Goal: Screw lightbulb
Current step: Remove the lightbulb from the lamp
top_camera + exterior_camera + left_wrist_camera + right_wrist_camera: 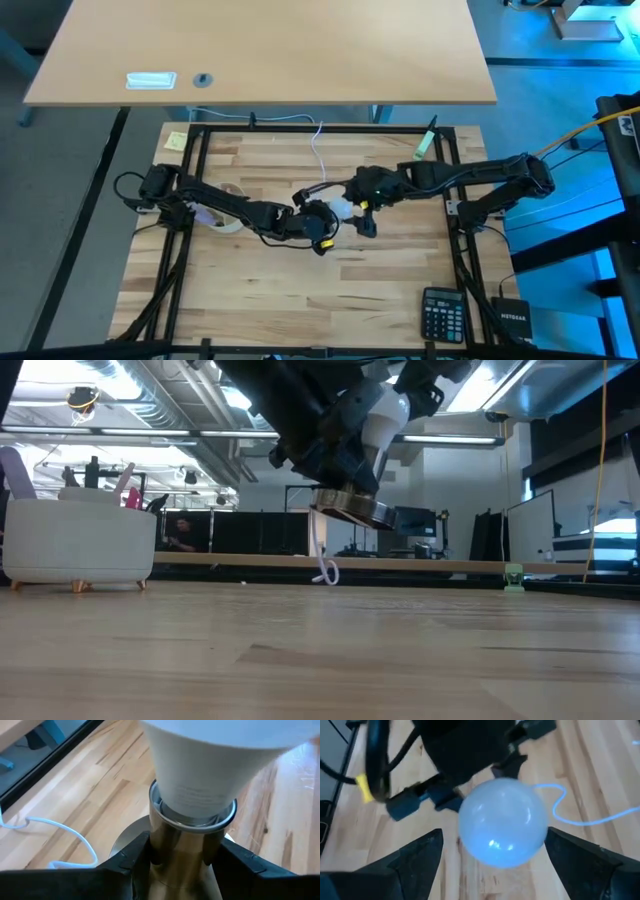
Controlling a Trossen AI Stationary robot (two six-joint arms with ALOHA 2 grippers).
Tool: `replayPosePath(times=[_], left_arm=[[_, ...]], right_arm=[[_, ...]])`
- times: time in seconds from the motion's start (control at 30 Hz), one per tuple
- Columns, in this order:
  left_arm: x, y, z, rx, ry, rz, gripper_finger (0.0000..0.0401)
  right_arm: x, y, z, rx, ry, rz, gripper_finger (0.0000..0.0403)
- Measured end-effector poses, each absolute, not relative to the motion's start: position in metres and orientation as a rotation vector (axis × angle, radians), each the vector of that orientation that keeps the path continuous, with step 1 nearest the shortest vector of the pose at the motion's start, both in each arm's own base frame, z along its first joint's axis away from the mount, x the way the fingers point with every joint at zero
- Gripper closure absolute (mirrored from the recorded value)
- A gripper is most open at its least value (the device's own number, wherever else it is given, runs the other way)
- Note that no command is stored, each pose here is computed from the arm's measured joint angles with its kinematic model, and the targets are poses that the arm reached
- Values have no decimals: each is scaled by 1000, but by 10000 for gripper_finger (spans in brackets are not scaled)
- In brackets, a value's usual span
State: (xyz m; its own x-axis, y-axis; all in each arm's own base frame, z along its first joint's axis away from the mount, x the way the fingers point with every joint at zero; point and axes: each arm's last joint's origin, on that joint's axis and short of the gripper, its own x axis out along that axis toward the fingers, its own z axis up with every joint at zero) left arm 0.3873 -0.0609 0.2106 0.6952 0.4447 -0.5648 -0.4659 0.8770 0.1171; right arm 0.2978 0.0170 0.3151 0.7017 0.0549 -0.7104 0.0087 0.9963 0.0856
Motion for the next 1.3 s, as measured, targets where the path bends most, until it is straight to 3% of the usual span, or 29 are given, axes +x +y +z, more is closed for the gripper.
replayPosePath(times=[0.53,0.9,1.03,1.3], left_arm=[[388,-63,211,-7,617,494,242],[387,-66,211,9,622,483,240],[388,-68,213,-9,639,400,241],[386,-81,228,-123,659,-34,243]], right_arm=[[309,20,308,94,775,-69,58],[314,21,301,63,796,-34,134],[313,23,300,13,809,70,151],[312,37,304,-85,743,478,147]])
